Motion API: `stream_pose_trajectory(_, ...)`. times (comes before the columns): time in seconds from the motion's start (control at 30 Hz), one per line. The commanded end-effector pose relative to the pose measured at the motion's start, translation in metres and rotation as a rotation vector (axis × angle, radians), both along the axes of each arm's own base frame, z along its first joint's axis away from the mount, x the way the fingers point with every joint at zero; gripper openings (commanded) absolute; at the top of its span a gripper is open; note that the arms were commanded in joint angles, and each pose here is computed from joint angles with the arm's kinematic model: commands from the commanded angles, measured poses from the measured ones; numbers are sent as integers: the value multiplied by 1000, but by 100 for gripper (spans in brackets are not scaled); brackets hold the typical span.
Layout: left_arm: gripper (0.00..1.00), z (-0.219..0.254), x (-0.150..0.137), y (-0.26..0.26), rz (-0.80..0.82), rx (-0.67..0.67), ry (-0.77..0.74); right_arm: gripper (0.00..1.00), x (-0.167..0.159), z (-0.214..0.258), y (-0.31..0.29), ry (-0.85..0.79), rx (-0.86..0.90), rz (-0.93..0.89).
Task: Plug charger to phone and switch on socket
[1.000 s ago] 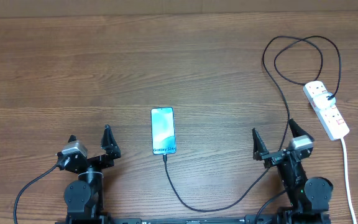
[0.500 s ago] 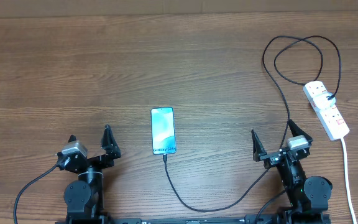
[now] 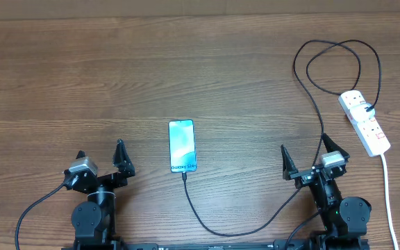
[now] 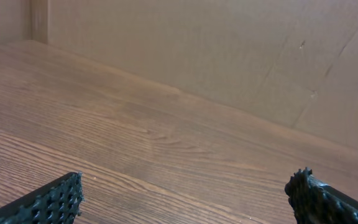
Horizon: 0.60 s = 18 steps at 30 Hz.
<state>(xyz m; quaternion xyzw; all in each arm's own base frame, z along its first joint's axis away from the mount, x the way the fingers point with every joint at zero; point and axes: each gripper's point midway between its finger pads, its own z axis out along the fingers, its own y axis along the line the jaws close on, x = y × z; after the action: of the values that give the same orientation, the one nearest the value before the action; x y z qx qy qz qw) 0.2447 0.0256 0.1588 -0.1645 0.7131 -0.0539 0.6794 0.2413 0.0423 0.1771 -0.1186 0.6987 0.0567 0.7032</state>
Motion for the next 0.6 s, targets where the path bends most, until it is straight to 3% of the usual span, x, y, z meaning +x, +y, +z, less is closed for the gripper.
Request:
stream_pose_trajectory(0.0, 99, 0, 0, 1, 4, -13, -8, 100, 0, -2, -1, -4, -6, -4)
stream_pose_trajectory(0.57, 100, 1, 0, -3, -14, -13, -12, 100, 0, -2, -1, -4, -6, -4)
